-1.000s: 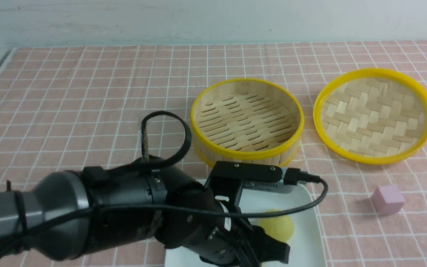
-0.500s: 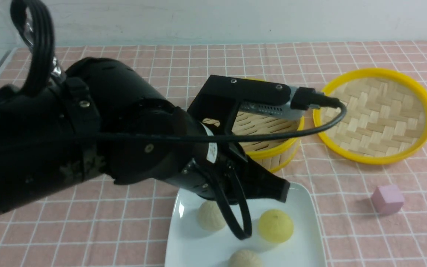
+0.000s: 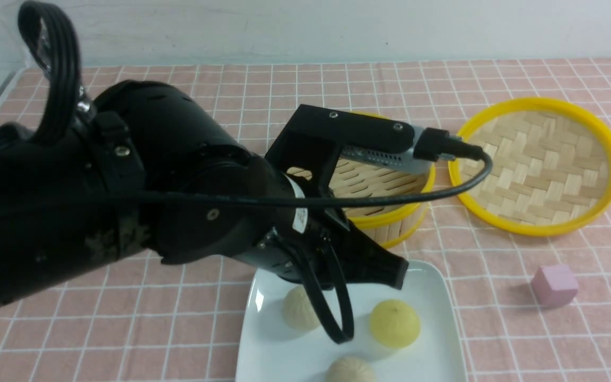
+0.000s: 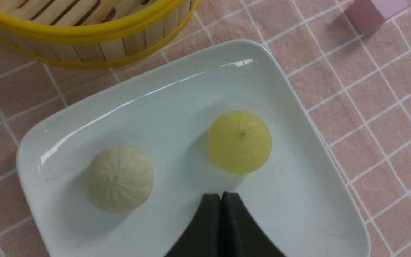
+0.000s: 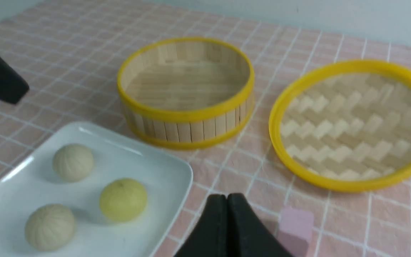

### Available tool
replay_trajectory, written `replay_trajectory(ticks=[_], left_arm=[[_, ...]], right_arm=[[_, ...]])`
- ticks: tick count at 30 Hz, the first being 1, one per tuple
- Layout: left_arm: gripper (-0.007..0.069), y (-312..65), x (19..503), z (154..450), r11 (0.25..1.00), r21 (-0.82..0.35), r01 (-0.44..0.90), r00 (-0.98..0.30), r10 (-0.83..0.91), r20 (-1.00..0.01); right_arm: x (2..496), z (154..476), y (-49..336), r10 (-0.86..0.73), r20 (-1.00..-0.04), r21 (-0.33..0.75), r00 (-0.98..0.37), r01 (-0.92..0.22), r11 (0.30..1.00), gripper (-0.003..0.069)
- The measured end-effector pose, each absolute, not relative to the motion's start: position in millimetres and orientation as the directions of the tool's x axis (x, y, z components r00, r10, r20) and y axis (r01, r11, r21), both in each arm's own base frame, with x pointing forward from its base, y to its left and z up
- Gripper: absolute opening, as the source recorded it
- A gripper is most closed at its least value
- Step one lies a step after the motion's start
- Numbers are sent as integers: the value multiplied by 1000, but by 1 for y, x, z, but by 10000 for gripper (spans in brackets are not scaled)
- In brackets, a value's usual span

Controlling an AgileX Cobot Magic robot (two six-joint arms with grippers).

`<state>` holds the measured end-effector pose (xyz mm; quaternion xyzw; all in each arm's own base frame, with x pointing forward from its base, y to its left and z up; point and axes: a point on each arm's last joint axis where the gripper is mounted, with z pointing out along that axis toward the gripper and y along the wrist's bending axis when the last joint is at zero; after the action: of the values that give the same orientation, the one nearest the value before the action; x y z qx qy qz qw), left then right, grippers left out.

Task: Put the steamed buns into the plate on the pink tablecloth.

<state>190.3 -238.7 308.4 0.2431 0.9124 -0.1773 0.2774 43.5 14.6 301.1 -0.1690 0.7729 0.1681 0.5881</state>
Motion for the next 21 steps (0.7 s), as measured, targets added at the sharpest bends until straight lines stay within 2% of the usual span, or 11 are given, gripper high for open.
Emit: replay_trajectory(ticks=[5, 21], left_arm=[[1, -239, 190, 308, 819, -188, 542, -727, 346, -593], [15, -240, 192, 310, 813, -198, 548, -716, 333, -614]], right_arm=[[45, 306, 18, -37, -984, 53, -176, -482, 875, -8], [45, 307, 18, -36, -985, 50, -169, -482, 874, 2]])
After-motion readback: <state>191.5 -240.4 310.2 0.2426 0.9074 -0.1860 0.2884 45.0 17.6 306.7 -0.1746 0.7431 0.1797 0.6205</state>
